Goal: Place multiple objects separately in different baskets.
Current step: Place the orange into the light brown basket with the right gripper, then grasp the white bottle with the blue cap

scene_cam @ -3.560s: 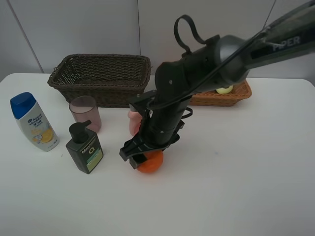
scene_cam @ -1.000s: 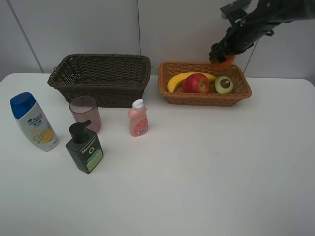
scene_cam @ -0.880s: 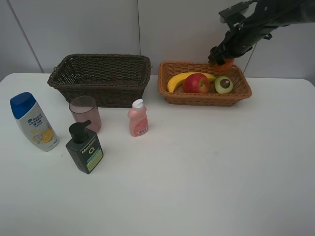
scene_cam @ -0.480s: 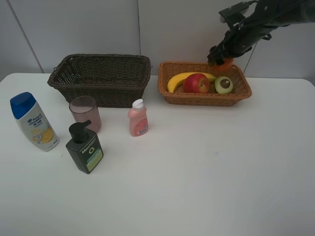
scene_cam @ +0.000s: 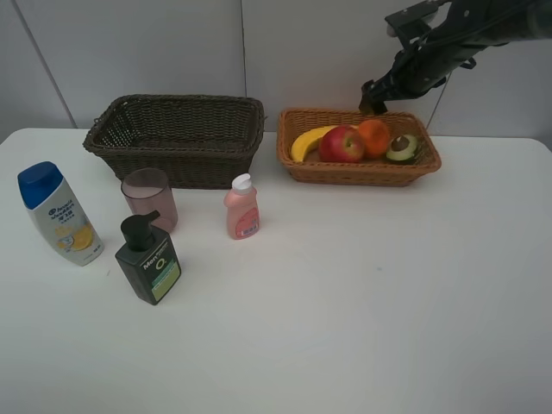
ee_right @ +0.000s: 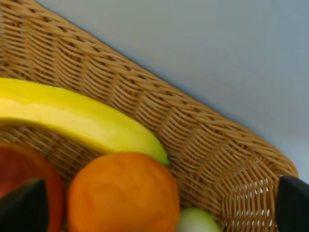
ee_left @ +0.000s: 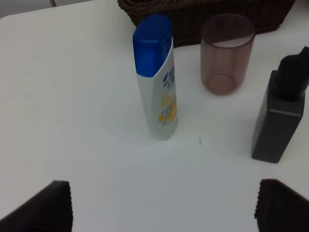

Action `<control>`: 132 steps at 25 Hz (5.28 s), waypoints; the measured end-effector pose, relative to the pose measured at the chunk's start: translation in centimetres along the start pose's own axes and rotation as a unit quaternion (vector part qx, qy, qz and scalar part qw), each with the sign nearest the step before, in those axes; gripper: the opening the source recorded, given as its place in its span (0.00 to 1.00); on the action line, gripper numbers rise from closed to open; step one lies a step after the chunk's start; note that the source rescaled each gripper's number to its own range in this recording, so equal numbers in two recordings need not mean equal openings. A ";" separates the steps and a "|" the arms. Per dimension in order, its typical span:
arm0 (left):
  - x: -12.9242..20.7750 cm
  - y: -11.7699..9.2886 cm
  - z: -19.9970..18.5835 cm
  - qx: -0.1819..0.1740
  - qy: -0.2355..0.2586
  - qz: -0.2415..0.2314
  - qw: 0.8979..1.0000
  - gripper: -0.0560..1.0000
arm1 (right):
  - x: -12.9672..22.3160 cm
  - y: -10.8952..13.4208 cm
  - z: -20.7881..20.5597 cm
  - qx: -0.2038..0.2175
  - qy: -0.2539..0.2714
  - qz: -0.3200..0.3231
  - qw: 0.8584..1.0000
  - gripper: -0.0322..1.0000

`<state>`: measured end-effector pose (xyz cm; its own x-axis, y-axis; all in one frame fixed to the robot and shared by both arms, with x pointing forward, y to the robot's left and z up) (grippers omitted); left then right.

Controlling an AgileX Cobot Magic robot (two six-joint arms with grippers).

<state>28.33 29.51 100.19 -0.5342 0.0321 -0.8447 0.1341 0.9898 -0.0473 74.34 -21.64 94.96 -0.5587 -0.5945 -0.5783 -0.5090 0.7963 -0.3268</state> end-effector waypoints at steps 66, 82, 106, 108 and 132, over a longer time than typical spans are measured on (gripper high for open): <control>0.0 0.0 0.0 0.000 0.000 0.000 1.000 1.00 | 15.2 8.7 -25.8 -0.035 0.098 0.113 0.988 1.00; 0.0 0.0 0.0 0.000 0.000 0.000 1.000 1.00 | 22.9 13.5 -31.7 -0.014 0.029 0.176 0.984 1.00; 0.0 0.0 0.0 0.000 0.000 0.000 1.000 1.00 | 25.4 14.4 -37.6 0.076 -0.171 0.235 0.954 1.00; 0.0 0.0 0.0 0.000 0.000 0.000 1.000 1.00 | 25.7 14.4 -38.0 0.091 -0.181 0.242 0.949 1.00; 0.0 0.0 0.0 0.000 0.000 0.000 1.000 1.00 | 25.9 14.3 -38.0 0.110 -0.179 0.255 0.944 1.00</control>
<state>28.33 29.51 100.19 -0.5342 0.0321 -0.8447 0.1341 0.9898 -0.0473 27.75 -29.91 103.76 -0.4171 -0.0842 -0.9049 -0.0632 0.9960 -0.0636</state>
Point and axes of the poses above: a point on each arm's last joint axis where the gripper is mounted, z pointing out along that axis toward the gripper, y along the wrist's bending axis when the last joint is at zero, x = y × z, the point moved 5 cm from there along z, pointing out along that axis toward the gripper, and after that the axes turned 4 degrees about -z, right-handed, at the moved point
